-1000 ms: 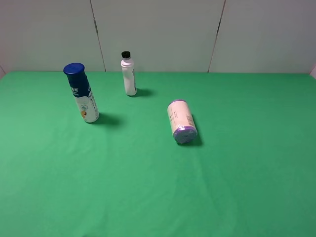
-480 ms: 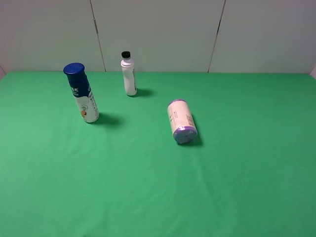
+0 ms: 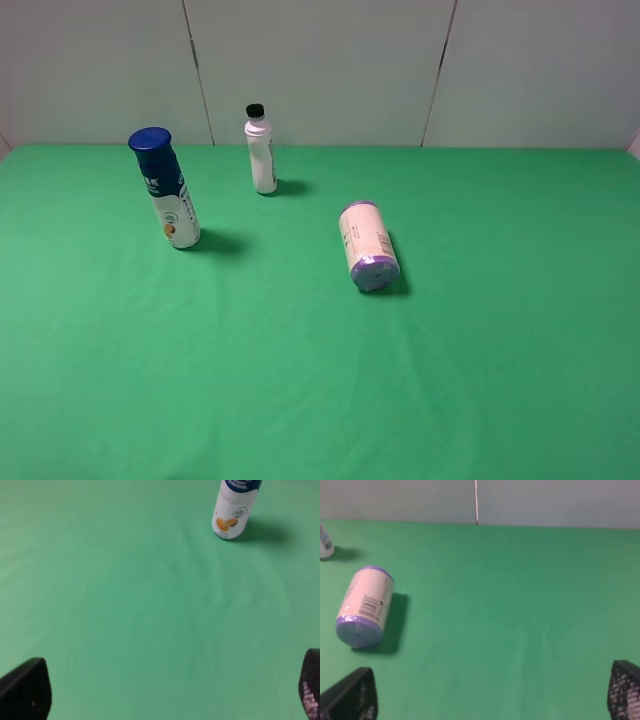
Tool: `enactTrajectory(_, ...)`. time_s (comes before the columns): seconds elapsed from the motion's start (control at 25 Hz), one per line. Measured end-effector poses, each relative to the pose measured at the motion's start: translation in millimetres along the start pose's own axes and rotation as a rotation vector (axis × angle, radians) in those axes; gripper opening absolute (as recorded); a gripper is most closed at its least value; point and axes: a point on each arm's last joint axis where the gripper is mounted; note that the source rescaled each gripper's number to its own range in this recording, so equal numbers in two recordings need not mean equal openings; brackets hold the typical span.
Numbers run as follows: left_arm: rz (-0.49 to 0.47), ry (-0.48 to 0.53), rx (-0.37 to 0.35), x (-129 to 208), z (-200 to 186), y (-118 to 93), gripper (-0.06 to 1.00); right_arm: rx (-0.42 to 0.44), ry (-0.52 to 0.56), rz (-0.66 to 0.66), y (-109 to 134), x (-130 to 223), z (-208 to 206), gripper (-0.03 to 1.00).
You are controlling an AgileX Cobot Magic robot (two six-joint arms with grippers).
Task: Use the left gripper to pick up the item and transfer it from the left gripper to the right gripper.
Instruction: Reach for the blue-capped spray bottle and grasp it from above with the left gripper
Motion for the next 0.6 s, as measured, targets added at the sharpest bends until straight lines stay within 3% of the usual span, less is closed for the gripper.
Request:
enactTrajectory(0.36, 0.038, 0.161, -0.01, -79, 33, -7, 1.0, 0.0, 0.0, 0.0, 0, 0, 0, 1.0)
enactTrajectory(0.6, 0.045, 0.28, 0.032, -119, 74, -19, 1.0, 0.0, 0.0, 0.0, 0, 0, 0, 1.0)
Point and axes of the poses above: a point on each arm's last joint axis where the gripper is mounted, z pointing out along that axis toward the gripper, y along the wrist's bending axis when the last joint is at zero, x = y × z, and after that the axes turned 7 degrees about -z, right-handed
